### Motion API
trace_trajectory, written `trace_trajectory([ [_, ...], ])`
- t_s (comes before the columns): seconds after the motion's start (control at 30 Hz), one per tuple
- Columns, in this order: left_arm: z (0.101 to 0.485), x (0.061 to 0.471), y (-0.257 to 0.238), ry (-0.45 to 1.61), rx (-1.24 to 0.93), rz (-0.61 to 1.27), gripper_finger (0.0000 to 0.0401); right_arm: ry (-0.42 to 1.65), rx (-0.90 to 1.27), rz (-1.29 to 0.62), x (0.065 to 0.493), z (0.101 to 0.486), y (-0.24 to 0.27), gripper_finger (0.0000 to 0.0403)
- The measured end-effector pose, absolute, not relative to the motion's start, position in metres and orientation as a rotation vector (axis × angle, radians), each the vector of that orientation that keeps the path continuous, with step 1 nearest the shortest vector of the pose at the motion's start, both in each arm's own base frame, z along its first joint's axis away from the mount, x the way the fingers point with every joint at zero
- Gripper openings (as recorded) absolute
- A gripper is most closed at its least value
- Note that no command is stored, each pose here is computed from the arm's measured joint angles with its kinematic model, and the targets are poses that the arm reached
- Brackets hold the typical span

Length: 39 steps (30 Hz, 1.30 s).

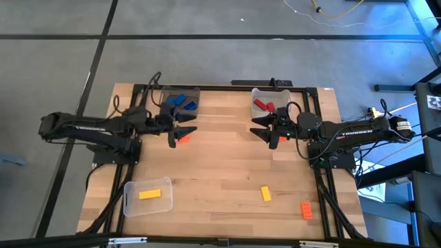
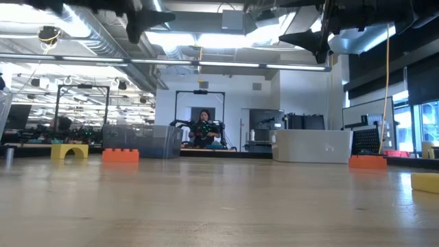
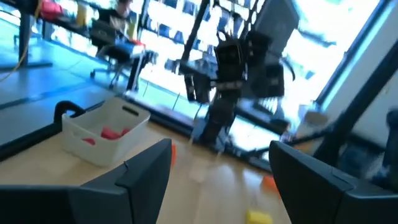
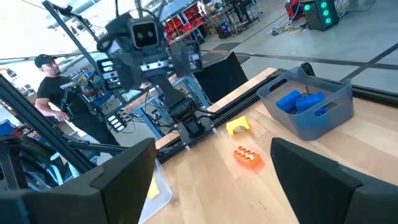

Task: Sort & place blocks by color
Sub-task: Put the yellow square block into the white transparent bin

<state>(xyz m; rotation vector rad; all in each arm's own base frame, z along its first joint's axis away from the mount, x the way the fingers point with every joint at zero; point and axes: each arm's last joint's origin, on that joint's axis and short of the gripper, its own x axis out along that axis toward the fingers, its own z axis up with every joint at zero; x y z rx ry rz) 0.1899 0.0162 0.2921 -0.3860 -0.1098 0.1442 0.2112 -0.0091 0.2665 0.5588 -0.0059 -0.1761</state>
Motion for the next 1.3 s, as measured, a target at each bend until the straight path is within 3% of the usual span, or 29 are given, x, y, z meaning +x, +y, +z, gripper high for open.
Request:
trace_trajectory([
  [0.17, 0.269, 0.188, 0.015, -0.153, -0.462, 0.188, 0.0260, -0.007, 0.552, -0.176, 0.211, 0.267, -0.009, 0.0318],
  [0.6, 0.268, 0.188, 0.015, -0.153, -0.464, 0.199, 0.0260, -0.009, 0.570, -0.176, 0.211, 0.267, -0.009, 0.0318],
  [0.73, 0.268, 0.188, 0.015, -0.152, -0.465, 0.201, 0.0260, 0.010, 0.744, -0.110, 0.211, 0.266, -0.007, 0.0318],
  [0.83, 0.268, 0.188, 0.015, -0.151, -0.465, 0.201, 0.0260, 0.167, 0.897, -0.008, 0.214, 0.272, 0.002, 0.0318],
  [1.0, 0.268, 0.188, 0.015, -0.151, -0.465, 0.201, 0.0260, 0.649, 1.003, 0.017, 0.222, 0.288, 0.037, 0.0318],
  [1.17, 0.268, 0.188, 0.015, -0.151, -0.465, 0.201, 0.0260, 1.070, 1.027, -0.176, 0.230, 0.293, 0.075, 0.0318],
  [1.3, 0.268, 0.188, 0.015, -0.151, -0.465, 0.201, 0.0260, 1.260, 1.038, -0.418, 0.241, 0.273, 0.098, 0.0318],
])
